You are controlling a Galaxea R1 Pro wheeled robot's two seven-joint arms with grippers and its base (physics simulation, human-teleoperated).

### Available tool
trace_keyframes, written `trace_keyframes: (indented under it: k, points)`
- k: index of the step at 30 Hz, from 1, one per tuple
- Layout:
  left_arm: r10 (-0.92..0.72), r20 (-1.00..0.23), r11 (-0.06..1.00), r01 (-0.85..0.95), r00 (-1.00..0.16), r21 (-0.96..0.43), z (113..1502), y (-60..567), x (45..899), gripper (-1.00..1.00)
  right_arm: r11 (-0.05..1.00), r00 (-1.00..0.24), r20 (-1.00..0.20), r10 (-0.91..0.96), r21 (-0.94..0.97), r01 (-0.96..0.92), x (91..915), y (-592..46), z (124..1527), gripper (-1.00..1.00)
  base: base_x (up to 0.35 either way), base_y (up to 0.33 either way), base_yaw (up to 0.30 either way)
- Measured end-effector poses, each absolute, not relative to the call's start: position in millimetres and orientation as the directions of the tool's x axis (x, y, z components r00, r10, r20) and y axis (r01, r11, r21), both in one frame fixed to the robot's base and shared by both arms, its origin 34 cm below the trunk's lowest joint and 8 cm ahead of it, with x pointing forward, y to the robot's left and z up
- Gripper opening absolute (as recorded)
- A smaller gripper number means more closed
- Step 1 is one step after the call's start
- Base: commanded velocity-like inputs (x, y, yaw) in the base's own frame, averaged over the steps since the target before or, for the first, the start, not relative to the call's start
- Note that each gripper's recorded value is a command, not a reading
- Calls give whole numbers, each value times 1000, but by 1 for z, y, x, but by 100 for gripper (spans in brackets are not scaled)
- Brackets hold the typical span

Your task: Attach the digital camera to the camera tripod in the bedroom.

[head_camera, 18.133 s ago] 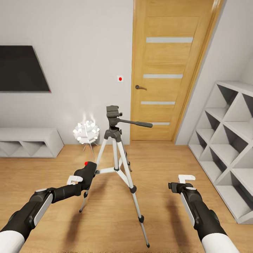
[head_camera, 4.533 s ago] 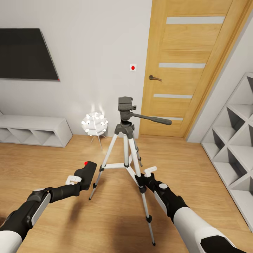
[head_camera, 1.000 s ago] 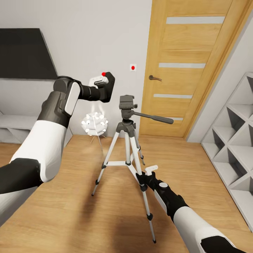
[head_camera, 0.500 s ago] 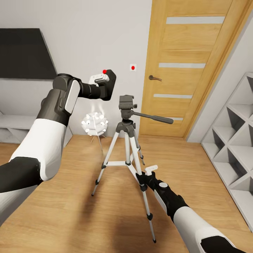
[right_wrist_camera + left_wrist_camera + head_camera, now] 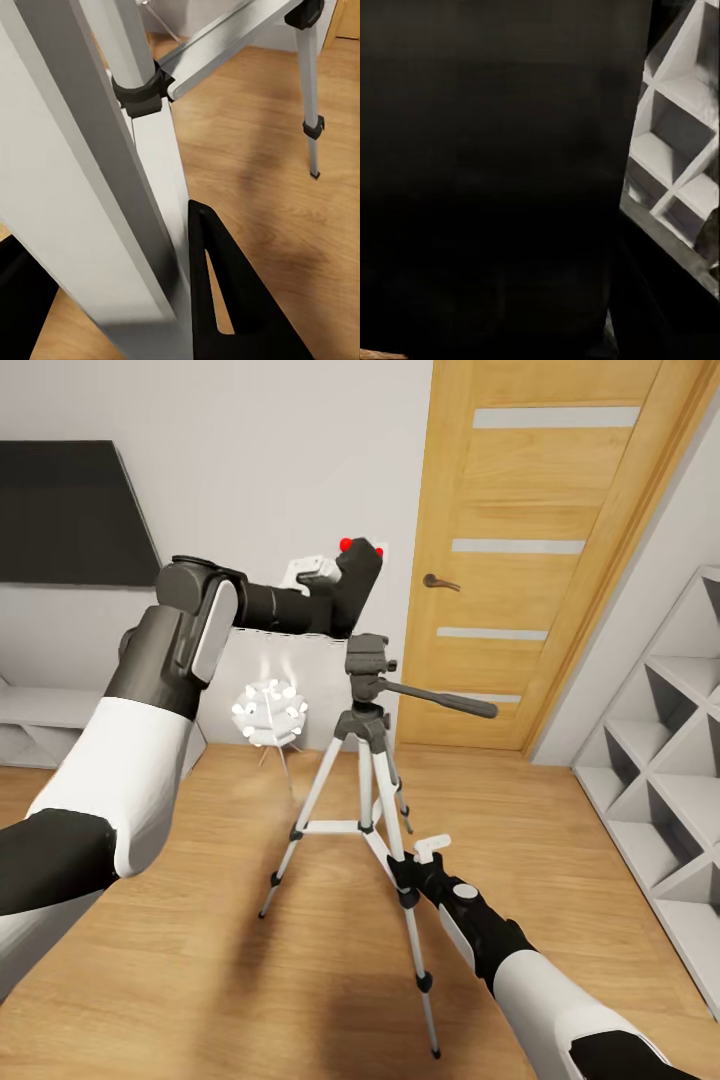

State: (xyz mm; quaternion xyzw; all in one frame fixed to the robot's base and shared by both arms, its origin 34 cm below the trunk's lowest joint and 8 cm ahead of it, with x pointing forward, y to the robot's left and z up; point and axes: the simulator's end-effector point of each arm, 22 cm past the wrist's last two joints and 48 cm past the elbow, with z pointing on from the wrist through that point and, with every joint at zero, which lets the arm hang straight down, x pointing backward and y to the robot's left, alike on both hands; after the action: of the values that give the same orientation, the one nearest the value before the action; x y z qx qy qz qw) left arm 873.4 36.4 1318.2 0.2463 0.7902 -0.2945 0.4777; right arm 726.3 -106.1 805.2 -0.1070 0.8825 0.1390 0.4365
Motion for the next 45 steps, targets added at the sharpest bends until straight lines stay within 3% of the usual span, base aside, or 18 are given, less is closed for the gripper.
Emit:
trace_keyframes:
  k: [7,22,26,45]
  points:
    - [129,-927,699,695,-353,-168,1340,32,866,-100,937,-594,-801,-74,148,-315,727,-105,806,-100,0,0,0]
    - [132,-925,696,698,-358,-171,1337,32,865,-100,938,-594,-801,-71,149,-314,727,-106,806,-100,0,0,0]
    - [123,-902,704,677,-414,-215,1316,34,872,-100,939,-597,-799,-69,151,-310,726,-107,805,-100,0,0,0]
    - [119,-920,699,689,-373,-189,1331,28,868,-100,938,-597,-800,-69,152,-311,727,-106,805,-100,0,0,0]
